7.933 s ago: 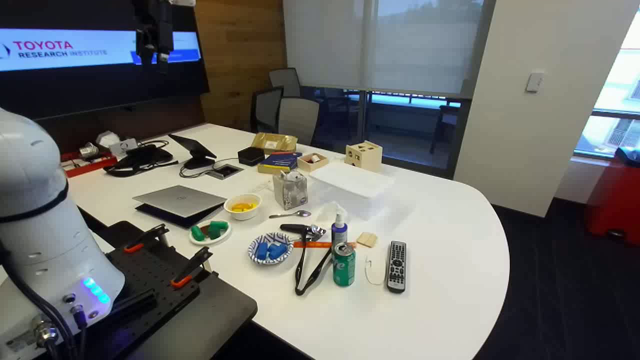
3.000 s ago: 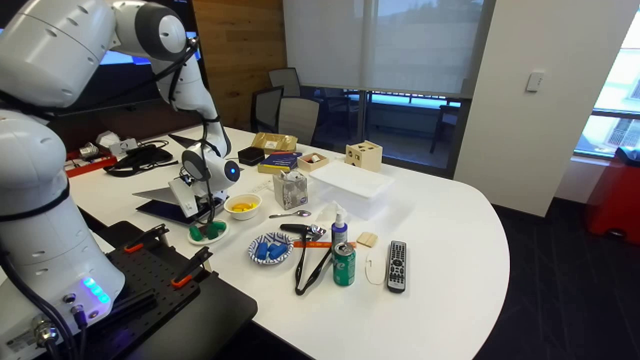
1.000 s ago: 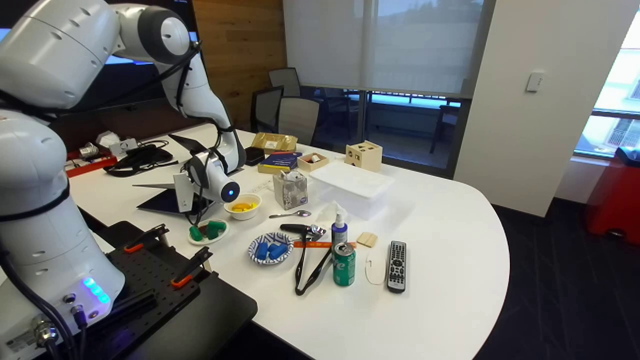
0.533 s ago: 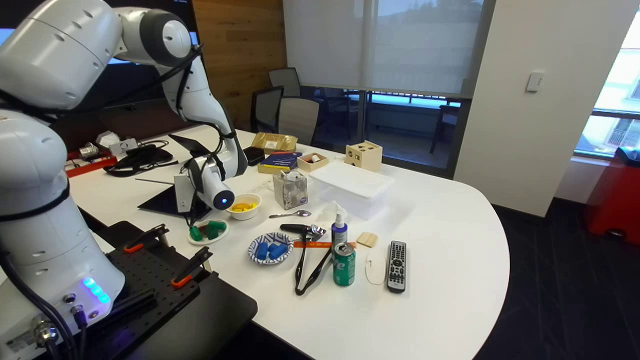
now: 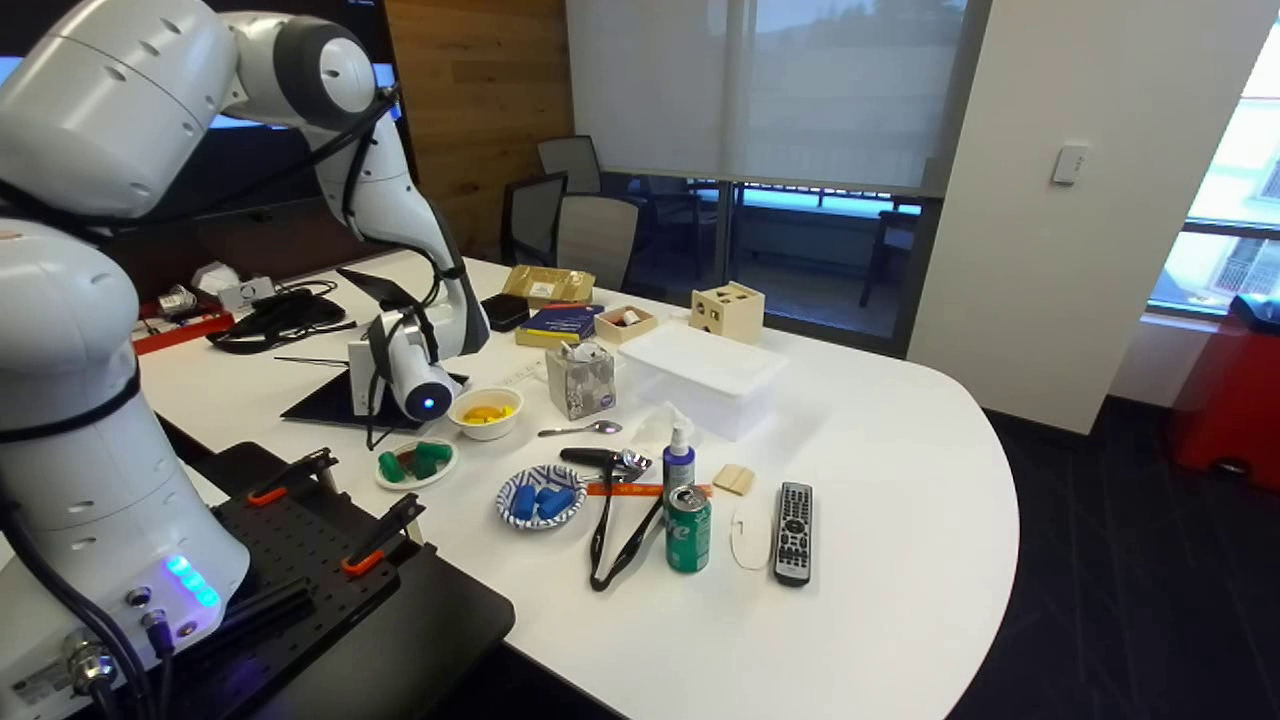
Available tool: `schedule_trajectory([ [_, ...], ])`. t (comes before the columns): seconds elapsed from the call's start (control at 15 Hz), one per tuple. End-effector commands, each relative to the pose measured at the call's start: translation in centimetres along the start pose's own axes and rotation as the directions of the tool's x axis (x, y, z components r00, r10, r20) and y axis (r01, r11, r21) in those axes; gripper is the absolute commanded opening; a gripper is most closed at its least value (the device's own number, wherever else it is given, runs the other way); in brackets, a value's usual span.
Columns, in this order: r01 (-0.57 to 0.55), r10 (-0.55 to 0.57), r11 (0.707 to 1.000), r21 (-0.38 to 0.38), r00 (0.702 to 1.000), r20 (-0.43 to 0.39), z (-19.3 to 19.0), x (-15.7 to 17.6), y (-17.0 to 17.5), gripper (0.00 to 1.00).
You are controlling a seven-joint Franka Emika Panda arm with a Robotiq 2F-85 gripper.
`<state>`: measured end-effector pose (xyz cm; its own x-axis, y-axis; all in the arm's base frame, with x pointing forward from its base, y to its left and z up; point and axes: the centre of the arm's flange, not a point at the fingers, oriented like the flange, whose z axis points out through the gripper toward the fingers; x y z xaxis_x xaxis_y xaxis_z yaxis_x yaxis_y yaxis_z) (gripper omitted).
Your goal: Open the laptop
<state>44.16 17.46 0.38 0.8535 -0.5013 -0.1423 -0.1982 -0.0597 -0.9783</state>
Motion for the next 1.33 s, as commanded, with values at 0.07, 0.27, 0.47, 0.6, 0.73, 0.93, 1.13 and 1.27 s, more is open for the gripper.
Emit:
schedule_trajectory([
  [0.07, 0.05, -0.044, 0.996, 0.068, 0.996, -0.079, 1.1, -1.2, -5.6, 1.0],
  [0.27, 0.071, -0.06, 0.994, 0.084, 0.99, -0.13, 1.9, -1.6, -7.6, 1.0],
  [0.47, 0.082, -0.064, 0.992, 0.091, 0.98, -0.186, 2.8, -1.6, -9.4, 1.0],
  [0.6, 0.13, -0.109, 0.99, 0.057, 0.954, -0.278, 3.4, -1.6, -10.5, 1.0],
  [0.73, 0.194, -0.188, 0.981, -0.012, 0.928, -0.321, 4.4, -2.0, -11.0, 1.0],
  [0.93, 0.245, -0.268, 0.963, -0.112, 0.903, -0.334, 5.1, -0.9, -11.5, 1.0],
  [1.13, 0.258, -0.3, 0.952, -0.162, 0.886, -0.353, 5.3, 1.0, -12.5, 1.0],
  [1.27, 0.26, -0.31, 0.948, -0.184, 0.884, -0.35, 5.6, 2.0, -12.6, 1.0],
])
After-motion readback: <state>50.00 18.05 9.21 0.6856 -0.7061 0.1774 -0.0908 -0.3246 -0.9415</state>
